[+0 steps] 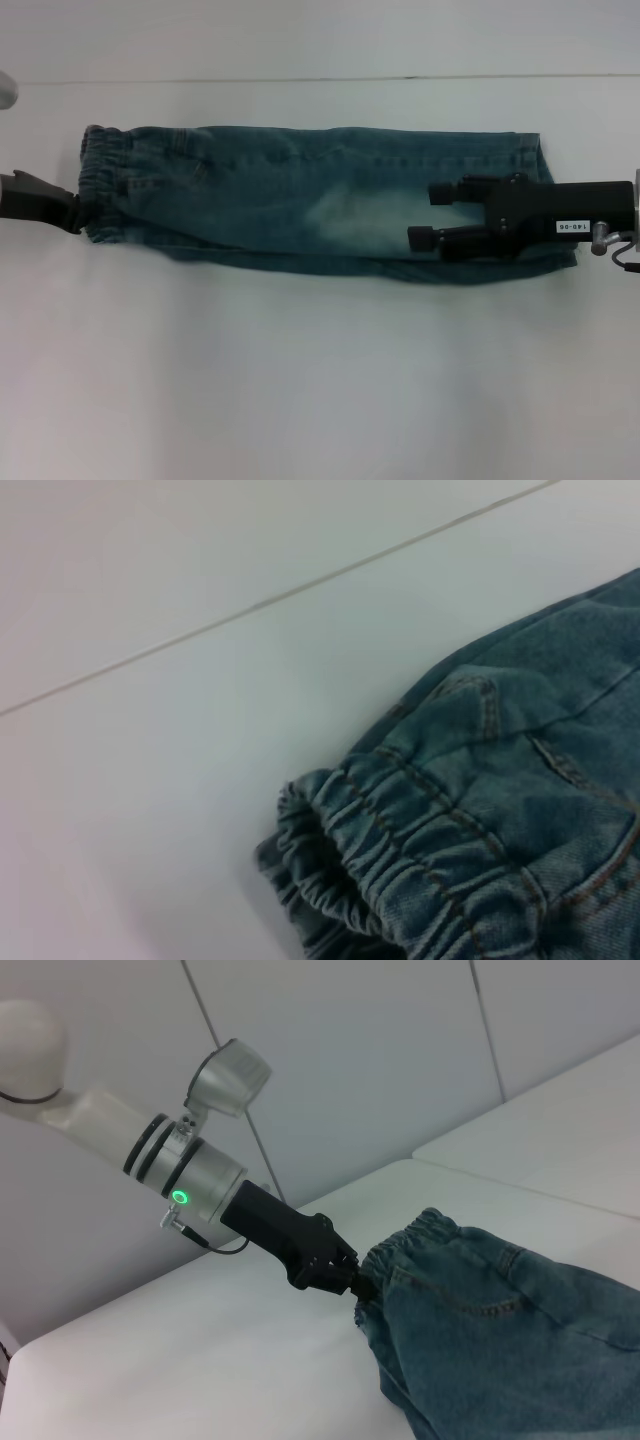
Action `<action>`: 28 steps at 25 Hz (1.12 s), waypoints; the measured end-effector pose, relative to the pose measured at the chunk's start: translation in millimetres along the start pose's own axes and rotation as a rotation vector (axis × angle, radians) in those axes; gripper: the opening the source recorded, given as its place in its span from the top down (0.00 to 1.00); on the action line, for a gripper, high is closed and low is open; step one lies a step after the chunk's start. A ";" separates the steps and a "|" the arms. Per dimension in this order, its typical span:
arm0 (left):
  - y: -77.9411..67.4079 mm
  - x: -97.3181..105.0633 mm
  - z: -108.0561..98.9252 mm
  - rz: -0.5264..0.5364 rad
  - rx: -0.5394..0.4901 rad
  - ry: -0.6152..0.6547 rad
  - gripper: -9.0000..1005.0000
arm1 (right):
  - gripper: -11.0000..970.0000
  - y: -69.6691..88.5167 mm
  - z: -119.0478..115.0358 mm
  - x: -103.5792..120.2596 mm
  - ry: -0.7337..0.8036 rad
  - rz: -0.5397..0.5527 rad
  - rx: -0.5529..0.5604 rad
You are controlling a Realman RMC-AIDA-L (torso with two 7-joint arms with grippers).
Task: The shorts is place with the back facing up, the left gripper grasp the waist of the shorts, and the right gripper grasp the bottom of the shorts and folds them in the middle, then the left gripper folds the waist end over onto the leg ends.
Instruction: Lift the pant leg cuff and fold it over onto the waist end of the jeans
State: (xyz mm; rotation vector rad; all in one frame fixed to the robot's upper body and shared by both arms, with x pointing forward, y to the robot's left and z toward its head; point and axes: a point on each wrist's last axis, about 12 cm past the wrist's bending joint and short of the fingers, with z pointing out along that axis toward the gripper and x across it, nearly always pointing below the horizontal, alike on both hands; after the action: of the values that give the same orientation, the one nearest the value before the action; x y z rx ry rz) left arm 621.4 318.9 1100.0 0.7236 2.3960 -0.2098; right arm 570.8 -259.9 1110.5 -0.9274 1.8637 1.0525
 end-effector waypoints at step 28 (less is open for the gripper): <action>-26.5 -92.8 -73.7 0.145 0.152 -0.078 0.91 | 0.87 -22.7 46.4 20.7 -0.121 -0.052 0.304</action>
State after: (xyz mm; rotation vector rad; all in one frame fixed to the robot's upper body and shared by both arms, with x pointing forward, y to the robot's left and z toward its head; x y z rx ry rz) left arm 629.7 278.3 1214.1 0.9375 2.2606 -0.3564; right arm 594.4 -231.4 1069.0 -0.7134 1.8246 0.7497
